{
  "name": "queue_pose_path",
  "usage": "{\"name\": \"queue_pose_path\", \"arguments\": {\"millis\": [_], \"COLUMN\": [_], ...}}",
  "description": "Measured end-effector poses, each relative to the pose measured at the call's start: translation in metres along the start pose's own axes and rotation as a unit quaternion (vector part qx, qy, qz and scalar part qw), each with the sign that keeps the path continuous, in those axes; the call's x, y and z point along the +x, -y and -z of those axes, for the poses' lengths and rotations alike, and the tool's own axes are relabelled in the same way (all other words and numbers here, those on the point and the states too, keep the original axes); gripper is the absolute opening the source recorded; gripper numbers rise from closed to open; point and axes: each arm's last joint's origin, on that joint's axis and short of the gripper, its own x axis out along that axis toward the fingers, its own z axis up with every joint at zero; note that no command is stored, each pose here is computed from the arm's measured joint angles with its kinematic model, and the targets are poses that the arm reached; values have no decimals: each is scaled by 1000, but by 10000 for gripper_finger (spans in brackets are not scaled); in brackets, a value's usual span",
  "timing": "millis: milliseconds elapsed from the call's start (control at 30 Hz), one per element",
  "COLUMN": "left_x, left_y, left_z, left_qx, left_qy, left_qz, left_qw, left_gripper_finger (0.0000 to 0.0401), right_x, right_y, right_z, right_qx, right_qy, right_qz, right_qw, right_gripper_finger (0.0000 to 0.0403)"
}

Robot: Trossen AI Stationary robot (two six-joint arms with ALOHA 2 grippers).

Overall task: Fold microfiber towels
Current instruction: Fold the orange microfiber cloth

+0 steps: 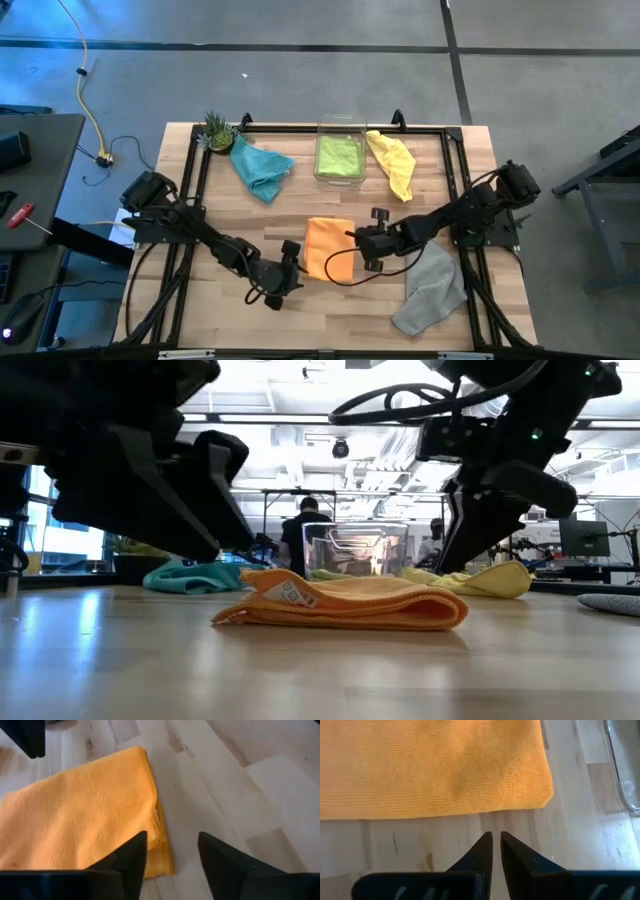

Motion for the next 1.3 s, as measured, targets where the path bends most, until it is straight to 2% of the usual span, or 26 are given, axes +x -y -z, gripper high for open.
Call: {"name": "queue_pose_path", "arguments": {"millis": [200, 333, 433, 600, 800, 967, 1033, 1133, 1200, 1300], "left_x": [15, 27, 32, 36, 38, 37, 36, 34, 32, 30], "left_y": [0, 3, 4, -2, -11, -14, -16, -21, -24, -30], "left_z": [2, 5, 5, 7, 12, 12, 12, 9, 8, 4], "left_qx": [16, 24, 32, 19, 7, 13, 3, -27, -47, -77], "left_qy": [-21, -46, -67, -89, -113, -118, -117, -112, -108, -100], "left_qz": [-36, -22, -33, -48, -56, -56, -51, -37, -27, -14], "left_qw": [999, 998, 997, 995, 992, 991, 992, 993, 993, 992], "left_gripper_finger": [221, 224, 216, 178, 92, 15, 9, 11, 6, 5], "right_x": [-3, -4, -4, -5, -11, -25, -28, -26, -25, -21], "right_y": [-7, -9, -10, -11, -18, -33, -43, -61, -74, -87], "right_z": [2, 2, 3, 3, 5, 2, 0, 0, 2, 9], "right_qx": [-9, -12, -9, -8, -19, -41, -55, -80, -91, -104], "right_qy": [8, 10, 11, 11, 19, 65, 93, 126, 148, 157], "right_qz": [1, 0, 0, -1, -12, -44, -63, -93, -105, -94], "right_qw": [1000, 1000, 1000, 1000, 1000, 996, 992, 984, 979, 978], "right_gripper_finger": [28, 28, 28, 28, 28, 28, 32, 56, 85, 141]}}
